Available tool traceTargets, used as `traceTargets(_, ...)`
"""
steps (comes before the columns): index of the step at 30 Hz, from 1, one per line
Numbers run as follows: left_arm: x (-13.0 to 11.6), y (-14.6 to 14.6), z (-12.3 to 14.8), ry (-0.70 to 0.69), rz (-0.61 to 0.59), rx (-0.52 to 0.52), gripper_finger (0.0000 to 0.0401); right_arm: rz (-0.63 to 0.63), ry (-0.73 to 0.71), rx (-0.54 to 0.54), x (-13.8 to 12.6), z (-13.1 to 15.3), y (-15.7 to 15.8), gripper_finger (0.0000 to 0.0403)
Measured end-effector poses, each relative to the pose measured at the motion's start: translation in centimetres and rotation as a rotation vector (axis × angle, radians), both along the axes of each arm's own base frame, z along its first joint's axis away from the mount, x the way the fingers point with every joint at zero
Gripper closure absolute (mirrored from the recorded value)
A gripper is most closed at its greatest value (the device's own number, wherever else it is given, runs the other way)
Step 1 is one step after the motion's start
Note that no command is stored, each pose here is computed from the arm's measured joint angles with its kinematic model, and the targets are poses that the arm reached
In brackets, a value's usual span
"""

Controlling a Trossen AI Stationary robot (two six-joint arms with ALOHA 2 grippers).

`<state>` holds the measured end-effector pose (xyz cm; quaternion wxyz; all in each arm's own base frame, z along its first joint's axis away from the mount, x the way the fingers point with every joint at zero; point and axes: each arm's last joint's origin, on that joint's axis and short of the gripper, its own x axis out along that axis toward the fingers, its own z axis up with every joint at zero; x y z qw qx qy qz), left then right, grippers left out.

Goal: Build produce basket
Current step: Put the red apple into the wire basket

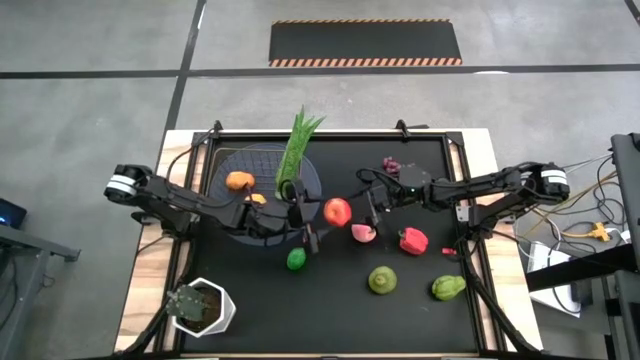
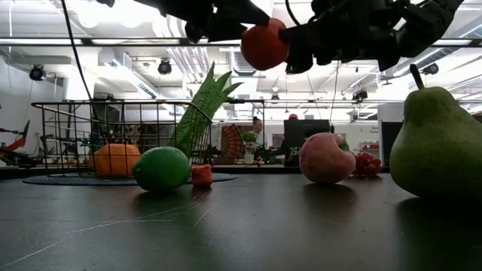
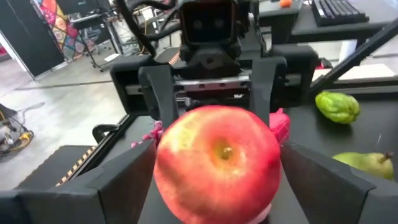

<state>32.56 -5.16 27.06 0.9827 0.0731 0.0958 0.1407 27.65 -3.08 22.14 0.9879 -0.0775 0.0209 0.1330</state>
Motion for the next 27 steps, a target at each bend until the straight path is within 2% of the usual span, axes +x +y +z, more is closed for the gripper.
traceTargets(8, 1.4, 0.0, -1.3, -0.022, 0.016, 0.046, 0.0076, 0.004, 0.02, 0.01, -0.1, -0.3, 0.0, 0.0129)
traceTargets(14, 1.4, 0.0, -1.2, -0.032, 0.013, 0.039, 0.0115, 0.005, 0.017, 0.021, -0.2, -0.4, 0.0, 0.0125)
traceTargets(24, 1.4, 0.1, -1.3, -0.036, 0.016, 0.001, 0.0134, -0.011, 0.023, 0.085, -0.1, -0.2, -0.1, 0.0043)
traceTargets(27, 1.3, 0.1, -1.4, -0.026, 0.026, -0.019, 0.0134, -0.014, 0.021, 0.101, -0.3, 0.1, -0.1, 0.0035)
